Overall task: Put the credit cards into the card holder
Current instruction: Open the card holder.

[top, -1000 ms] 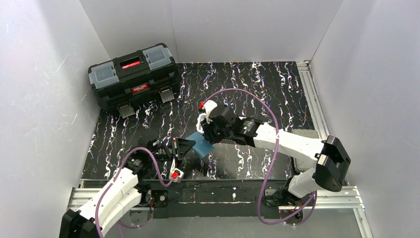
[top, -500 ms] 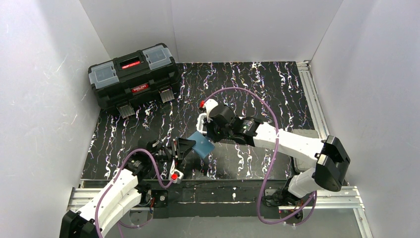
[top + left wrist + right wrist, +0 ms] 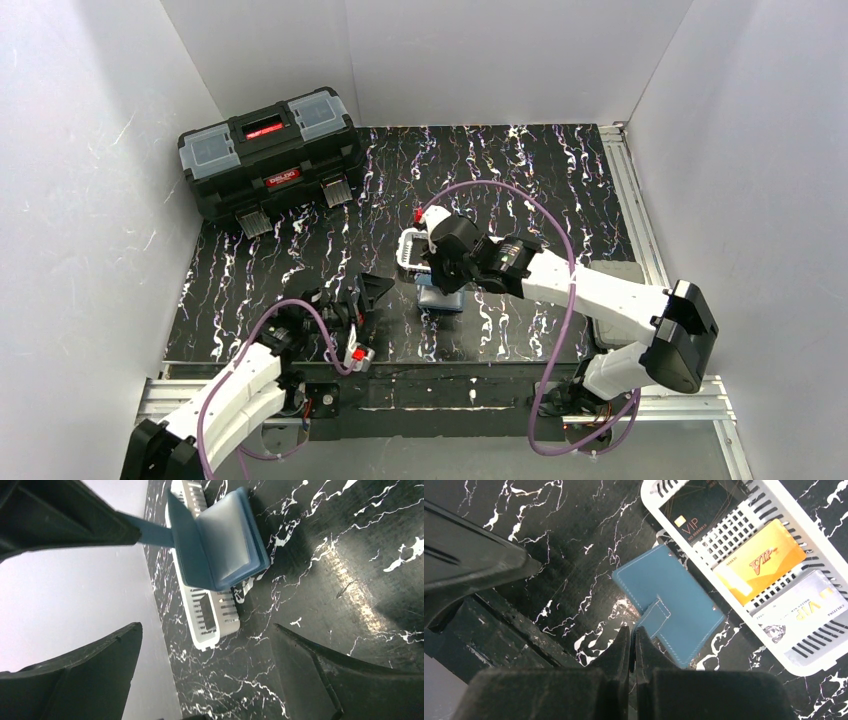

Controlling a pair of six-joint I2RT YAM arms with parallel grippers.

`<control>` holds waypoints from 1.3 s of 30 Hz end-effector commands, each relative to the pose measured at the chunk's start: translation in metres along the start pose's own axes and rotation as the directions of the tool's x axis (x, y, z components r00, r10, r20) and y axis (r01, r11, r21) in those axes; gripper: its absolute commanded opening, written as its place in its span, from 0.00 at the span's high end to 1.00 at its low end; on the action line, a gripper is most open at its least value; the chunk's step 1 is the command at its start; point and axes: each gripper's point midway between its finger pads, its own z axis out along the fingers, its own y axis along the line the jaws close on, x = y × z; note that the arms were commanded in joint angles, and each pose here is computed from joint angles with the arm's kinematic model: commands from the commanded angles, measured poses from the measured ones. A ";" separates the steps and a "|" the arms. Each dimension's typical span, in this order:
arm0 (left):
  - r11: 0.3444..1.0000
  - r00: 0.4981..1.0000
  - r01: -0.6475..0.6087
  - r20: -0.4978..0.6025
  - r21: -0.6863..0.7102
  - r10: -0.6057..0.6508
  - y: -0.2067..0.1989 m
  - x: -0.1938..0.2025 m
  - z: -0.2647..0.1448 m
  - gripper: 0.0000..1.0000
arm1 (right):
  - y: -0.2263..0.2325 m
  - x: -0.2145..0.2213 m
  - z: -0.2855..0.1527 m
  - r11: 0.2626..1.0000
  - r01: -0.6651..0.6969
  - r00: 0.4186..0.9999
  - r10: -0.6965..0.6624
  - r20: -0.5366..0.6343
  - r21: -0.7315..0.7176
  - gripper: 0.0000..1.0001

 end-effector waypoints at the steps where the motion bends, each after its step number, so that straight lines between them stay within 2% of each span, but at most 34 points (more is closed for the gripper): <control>1: 0.993 0.991 0.122 -0.059 -0.005 -0.122 -0.006 0.000 -0.010 0.02 | 0.006 -0.006 -0.006 0.999 -0.028 1.000 0.028 -0.005 -0.022 0.99; 9: 0.979 0.979 0.200 -0.038 -0.029 -0.201 -0.003 -0.014 -0.019 0.02 | 0.015 -0.005 -0.002 0.998 -0.020 0.998 0.017 -0.053 -0.057 0.99; 23: 0.992 0.987 0.080 0.131 0.102 -0.094 -0.022 -0.035 -0.004 0.02 | 0.045 -0.008 0.012 0.976 -0.092 0.988 0.065 -0.138 -0.199 0.99; 27: 0.982 0.979 0.160 0.113 0.101 -0.172 -0.012 -0.026 0.001 0.09 | 0.045 -0.014 0.008 0.955 -0.141 0.982 0.102 -0.157 -0.260 0.99; 32: 0.936 0.936 0.351 0.009 0.008 -0.351 0.013 -0.004 -0.003 0.13 | 0.060 -0.028 -0.016 0.886 -0.187 0.979 0.132 -0.157 -0.424 0.99; 34: 0.916 0.916 0.402 -0.022 -0.005 -0.402 0.015 -0.002 -0.007 0.14 | 0.062 -0.028 -0.018 0.870 -0.205 0.975 0.145 -0.166 -0.449 0.99; 39: 0.931 0.932 0.363 0.001 0.035 -0.363 -0.005 -0.022 -0.016 0.12 | 0.056 -0.008 -0.004 0.809 -0.338 0.931 0.212 -0.298 -0.480 0.99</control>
